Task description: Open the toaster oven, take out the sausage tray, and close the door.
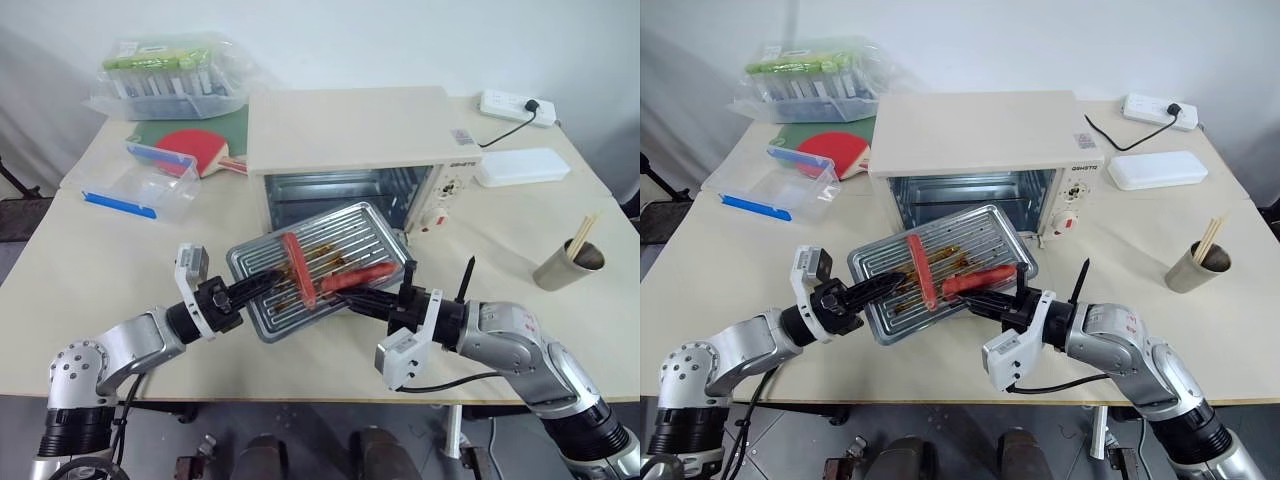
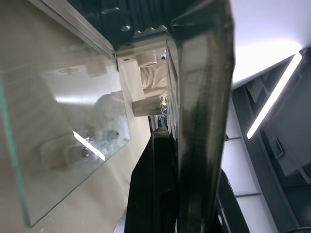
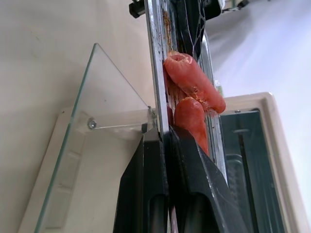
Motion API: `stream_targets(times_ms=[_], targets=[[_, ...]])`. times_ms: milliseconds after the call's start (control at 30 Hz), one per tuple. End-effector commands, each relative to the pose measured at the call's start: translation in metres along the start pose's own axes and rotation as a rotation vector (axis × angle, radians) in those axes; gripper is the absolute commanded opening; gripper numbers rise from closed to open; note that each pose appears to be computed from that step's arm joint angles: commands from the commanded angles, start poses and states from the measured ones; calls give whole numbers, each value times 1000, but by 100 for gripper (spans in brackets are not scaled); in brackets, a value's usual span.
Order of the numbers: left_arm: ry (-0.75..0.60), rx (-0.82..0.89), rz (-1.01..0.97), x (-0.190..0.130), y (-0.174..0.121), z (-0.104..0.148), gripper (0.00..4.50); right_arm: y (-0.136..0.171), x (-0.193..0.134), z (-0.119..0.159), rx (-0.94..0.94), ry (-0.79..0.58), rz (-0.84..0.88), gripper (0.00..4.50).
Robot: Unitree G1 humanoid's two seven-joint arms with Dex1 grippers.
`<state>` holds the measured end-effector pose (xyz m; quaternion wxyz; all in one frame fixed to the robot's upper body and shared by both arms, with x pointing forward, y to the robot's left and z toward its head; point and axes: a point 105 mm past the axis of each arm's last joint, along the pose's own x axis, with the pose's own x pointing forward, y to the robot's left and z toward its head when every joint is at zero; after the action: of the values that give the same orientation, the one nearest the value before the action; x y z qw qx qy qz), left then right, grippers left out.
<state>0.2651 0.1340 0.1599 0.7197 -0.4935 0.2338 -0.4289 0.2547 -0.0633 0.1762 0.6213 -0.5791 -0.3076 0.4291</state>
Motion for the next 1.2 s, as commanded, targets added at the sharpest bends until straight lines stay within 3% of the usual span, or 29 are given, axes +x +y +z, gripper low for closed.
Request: stream_targets(times_ms=[33, 367, 533, 800, 900, 1200], targets=[[8, -19, 51, -4, 9, -6, 0, -30, -4, 10, 14, -42, -95, 111], [5, -61, 49, -7, 15, -10, 0, -7, -17, 17, 201, -147, 207, 440], [-10, -64, 28, -7, 13, -9, 0, -8, -21, 13, 325, -147, 262, 446], [-116, -91, -96, -15, 1, -20, 0, -13, -52, -30, 624, 1, 451, 446], [-151, -119, -89, -21, 2, -34, 0, -16, -64, -51, 738, 85, 449, 446], [-319, -136, -65, -53, -3, -50, 0, -21, -76, -109, 784, 254, 359, 446]])
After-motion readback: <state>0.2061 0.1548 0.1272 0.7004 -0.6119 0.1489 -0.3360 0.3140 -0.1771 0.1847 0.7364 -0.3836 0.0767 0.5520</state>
